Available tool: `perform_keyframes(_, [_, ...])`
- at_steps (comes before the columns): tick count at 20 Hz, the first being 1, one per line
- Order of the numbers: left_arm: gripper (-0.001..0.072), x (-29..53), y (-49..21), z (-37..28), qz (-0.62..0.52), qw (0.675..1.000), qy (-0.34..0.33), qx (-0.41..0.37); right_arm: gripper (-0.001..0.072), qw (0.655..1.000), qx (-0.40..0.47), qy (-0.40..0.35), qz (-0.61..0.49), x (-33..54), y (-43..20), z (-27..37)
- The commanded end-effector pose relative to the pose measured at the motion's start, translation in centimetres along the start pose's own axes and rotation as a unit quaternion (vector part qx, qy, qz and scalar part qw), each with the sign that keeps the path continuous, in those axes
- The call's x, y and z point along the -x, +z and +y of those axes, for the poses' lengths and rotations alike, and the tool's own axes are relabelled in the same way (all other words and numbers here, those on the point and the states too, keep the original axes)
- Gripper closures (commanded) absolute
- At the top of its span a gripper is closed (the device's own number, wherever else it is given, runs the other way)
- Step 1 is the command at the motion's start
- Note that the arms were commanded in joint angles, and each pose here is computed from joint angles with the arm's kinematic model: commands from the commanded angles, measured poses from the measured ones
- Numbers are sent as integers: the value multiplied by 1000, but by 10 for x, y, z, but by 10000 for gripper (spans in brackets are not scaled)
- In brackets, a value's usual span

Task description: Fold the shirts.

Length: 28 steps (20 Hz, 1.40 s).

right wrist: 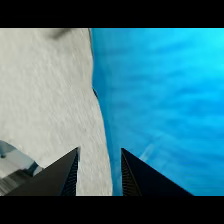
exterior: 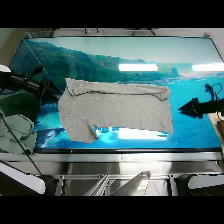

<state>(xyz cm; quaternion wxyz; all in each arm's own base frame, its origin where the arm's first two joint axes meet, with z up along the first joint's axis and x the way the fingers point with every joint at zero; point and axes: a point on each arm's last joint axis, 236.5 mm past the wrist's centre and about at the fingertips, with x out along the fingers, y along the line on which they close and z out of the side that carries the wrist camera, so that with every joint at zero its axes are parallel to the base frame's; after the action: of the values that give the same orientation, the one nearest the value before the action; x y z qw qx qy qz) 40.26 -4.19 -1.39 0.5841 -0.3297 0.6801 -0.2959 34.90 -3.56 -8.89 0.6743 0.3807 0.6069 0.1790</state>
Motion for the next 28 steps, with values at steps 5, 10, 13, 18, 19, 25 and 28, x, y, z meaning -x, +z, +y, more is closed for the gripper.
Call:
perform_keyframes(5, [210, -45, -127, 55, 10, 990, 69, 121, 431, 997, -36, -35, 53, -72, -71, -7])
perform_keyframes(10, [211, -91, -161, 63, 0, 987, 88, 137, 697, 999, 3, 7, 45, -98, -63, 36])
perform_keyframes(13, [210, -118, -169, 66, 16, 986, 115, 117, 697, 999, 5, 10, 48, -99, -65, 39])
perform_keyframes(18, [211, -133, -134, 75, -47, 982, 169, 74, 697, 997, 6, 24, 66, -98, -73, 46])
perform_keyframes(19, [212, -133, -128, 77, -59, 980, 176, 67, 697, 997, 6, 26, 69, -98, -75, 47])
perform_keyframes(25, [681, -123, -123, 66, -46, 984, 170, 37, 697, 994, 1, 47, 94, -91, -86, 53])
perform_keyframes(28, [681, -104, -145, 56, 0, 987, 157, 44, 697, 995, -11, 39, 87, -70, -85, 35])
